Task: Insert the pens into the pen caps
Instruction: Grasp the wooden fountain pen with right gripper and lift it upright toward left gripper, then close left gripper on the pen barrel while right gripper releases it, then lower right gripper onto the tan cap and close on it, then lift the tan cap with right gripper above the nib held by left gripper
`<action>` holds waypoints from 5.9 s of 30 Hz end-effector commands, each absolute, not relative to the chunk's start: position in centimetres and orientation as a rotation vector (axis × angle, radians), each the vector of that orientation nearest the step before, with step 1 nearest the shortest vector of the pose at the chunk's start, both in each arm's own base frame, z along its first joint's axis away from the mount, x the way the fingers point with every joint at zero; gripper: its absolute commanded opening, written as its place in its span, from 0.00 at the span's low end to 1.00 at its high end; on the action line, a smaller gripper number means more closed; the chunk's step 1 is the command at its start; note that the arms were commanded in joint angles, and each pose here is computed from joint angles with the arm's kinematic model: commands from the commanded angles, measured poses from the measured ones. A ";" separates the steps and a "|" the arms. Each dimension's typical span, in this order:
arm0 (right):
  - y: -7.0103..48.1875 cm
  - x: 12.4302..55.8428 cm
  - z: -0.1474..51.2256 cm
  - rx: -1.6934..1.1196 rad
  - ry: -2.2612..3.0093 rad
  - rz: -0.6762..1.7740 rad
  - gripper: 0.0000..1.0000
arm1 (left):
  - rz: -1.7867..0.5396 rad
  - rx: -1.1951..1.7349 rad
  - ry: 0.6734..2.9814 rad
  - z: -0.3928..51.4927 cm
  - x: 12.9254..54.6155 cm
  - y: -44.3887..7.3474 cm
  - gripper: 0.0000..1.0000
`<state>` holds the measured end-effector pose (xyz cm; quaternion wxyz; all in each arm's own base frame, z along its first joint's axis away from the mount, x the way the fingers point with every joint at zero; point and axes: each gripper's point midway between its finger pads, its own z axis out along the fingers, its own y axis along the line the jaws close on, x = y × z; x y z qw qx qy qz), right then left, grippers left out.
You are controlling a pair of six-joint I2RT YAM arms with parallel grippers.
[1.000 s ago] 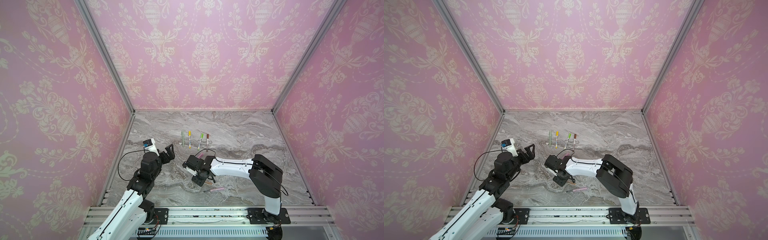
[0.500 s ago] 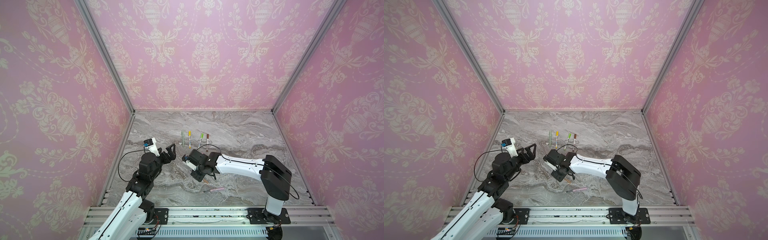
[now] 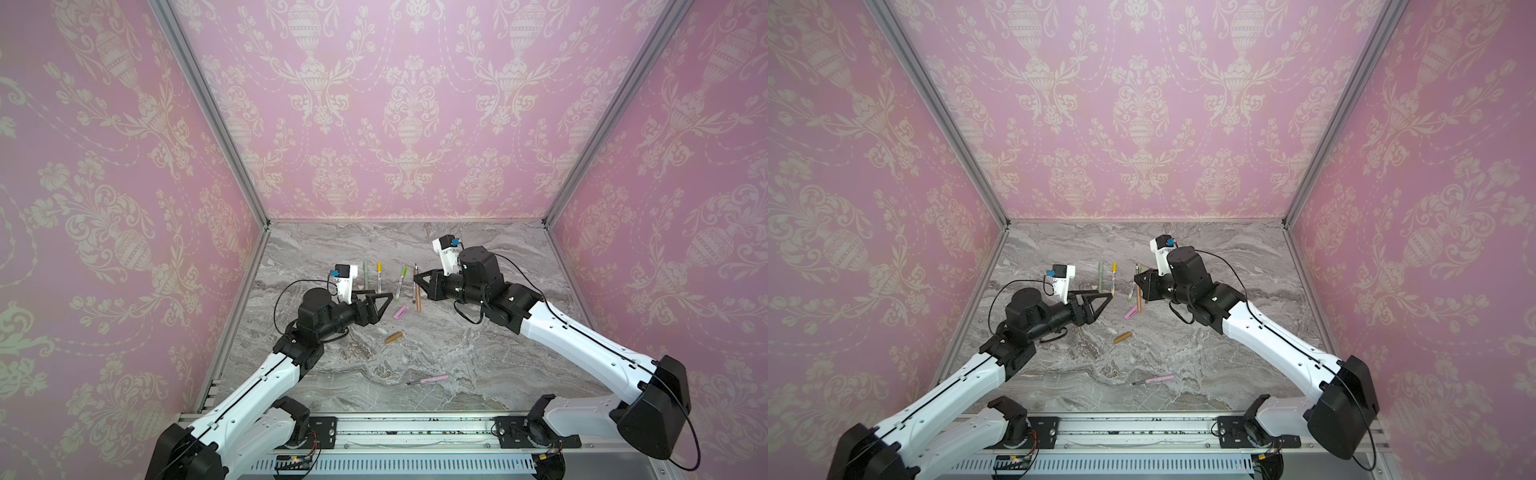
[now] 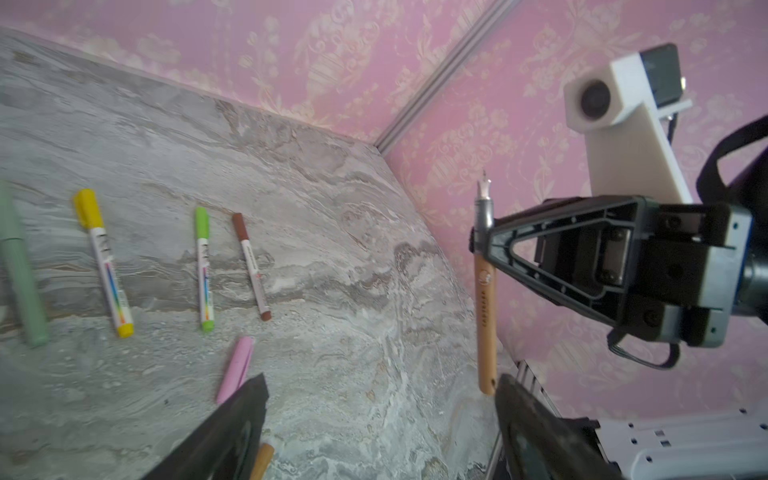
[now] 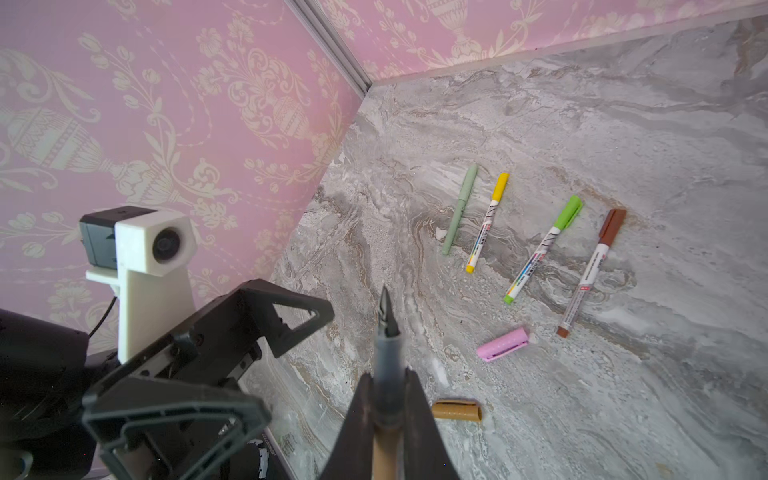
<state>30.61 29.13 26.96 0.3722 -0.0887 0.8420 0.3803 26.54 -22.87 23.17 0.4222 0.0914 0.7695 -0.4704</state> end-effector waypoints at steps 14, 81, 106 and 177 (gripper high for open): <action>30.3 29.7 28.0 -0.213 2.105 1.135 0.01 | -1.348 0.448 1.886 24.3 26.2 -30.4 0.63; 35.6 23.6 2.7 -1.309 2.723 0.292 0.63 | -0.213 -0.297 2.059 15.3 26.1 -7.7 0.00; 39.2 25.4 3.3 -0.983 2.804 0.338 0.67 | -0.233 -0.292 2.061 15.8 26.6 -8.0 0.00; 32.0 36.8 22.6 0.186 2.308 1.100 0.00 | -0.995 0.276 2.058 17.5 25.3 -23.0 0.00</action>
